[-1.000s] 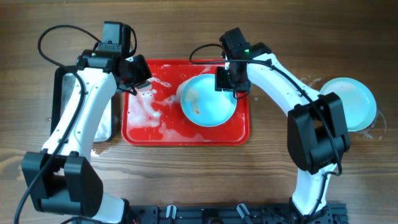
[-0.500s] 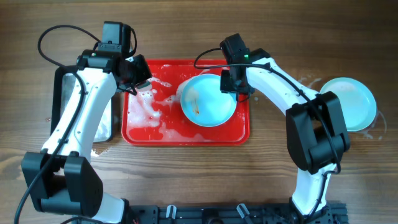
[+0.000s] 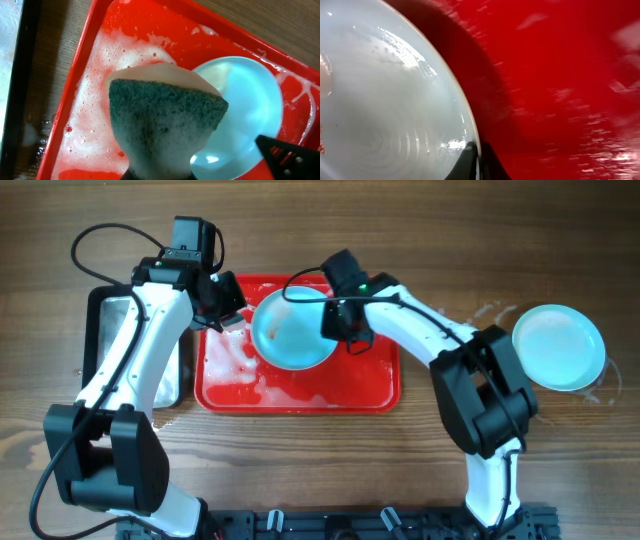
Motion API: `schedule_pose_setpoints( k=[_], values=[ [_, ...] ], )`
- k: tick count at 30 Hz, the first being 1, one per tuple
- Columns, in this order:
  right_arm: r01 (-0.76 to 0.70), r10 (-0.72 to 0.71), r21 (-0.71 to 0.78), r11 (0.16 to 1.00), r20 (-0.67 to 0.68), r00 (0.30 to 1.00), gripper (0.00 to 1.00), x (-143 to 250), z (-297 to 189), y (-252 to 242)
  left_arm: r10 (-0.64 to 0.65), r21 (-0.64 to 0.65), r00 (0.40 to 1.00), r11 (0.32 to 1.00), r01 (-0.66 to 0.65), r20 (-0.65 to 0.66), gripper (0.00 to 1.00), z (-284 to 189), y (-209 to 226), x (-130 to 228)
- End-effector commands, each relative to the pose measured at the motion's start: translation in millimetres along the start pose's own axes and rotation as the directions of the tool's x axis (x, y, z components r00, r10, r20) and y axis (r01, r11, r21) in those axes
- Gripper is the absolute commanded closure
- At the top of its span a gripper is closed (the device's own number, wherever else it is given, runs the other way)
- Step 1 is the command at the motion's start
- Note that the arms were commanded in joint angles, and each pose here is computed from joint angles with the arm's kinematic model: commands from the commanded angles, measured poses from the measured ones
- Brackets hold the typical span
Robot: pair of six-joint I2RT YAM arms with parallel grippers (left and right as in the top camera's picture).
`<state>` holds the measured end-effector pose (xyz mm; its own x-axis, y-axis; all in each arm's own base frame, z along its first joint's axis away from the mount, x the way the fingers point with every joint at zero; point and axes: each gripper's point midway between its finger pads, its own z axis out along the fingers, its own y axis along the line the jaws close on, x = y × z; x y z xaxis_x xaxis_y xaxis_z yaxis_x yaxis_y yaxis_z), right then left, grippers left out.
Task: Clean dirty plates on tray and stack at the side
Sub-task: 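Tilt the plate up and bring the left-held sponge to it, then scrub the right-held plate with the sponge in the left gripper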
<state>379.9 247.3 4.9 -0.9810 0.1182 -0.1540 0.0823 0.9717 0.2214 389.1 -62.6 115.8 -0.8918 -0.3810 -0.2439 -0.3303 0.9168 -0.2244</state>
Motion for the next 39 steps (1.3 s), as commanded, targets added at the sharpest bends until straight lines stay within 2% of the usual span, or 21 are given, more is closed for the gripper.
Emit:
schedule_pose_setpoints(
  k=[1, 5, 10, 14, 18, 22, 27, 28, 31, 34, 39],
  values=[
    [0.024, -0.023, 0.01, 1.0, -0.067, 0.997, 0.96, 23, 22, 6, 0.033, 0.018, 0.999, 0.999, -0.033, 0.02, 0.96, 3, -6, -7],
    [0.063, -0.064, -0.016, 0.998, -0.077, 0.995, 0.96, 25, 22, 11, 0.099, 0.026, 0.995, 0.995, -0.099, 0.022, 0.96, 17, -14, -9],
    [0.083, -0.085, -0.026, 0.996, -0.066, 0.994, 0.96, 22, 23, 13, 0.174, 0.028, 0.985, 0.984, -0.174, -0.013, 0.96, 65, -31, -3],
    [0.093, -0.095, -0.038, 0.995, -0.049, 0.994, 0.96, 19, 23, 16, 0.355, 0.073, 0.934, 0.933, -0.352, -0.035, 0.96, 99, -51, 11],
    [0.118, -0.12, -0.048, 0.992, -0.046, 0.992, 0.96, 18, 23, 18, 0.433, 0.067, 0.898, 0.901, -0.428, -0.079, 0.96, 114, -55, 28],
    [0.117, -0.119, -0.05, 0.992, -0.044, 0.992, 0.96, 17, 23, 19, 0.418, -0.021, 0.884, 0.902, -0.431, -0.209, 0.96, 117, -23, 54],
    [0.117, -0.119, -0.05, 0.992, -0.044, 0.992, 0.96, 17, 23, 18, 0.351, -0.066, 0.865, 0.915, -0.399, -0.36, 0.96, 106, 10, 78],
    [0.117, -0.119, -0.049, 0.992, -0.045, 0.992, 0.96, 17, 23, 18, 0.328, -0.077, 0.867, 0.921, -0.382, -0.376, 0.96, 104, 14, 80],
    [0.117, -0.119, -0.048, 0.992, -0.047, 0.992, 0.96, 18, 23, 18, 0.144, -0.159, 0.905, 0.962, -0.224, -0.4, 0.96, 98, 30, 84],
    [0.116, -0.119, -0.047, 0.992, -0.048, 0.992, 0.96, 18, 23, 18, 0.082, -0.178, 0.924, 0.971, -0.159, -0.374, 0.96, 99, 31, 78],
    [0.116, -0.118, -0.048, 0.992, -0.048, 0.992, 0.96, 18, 23, 18, 0.172, -0.003, 0.976, 0.985, -0.174, -0.135, 0.96, 130, -20, 37]
  ],
)
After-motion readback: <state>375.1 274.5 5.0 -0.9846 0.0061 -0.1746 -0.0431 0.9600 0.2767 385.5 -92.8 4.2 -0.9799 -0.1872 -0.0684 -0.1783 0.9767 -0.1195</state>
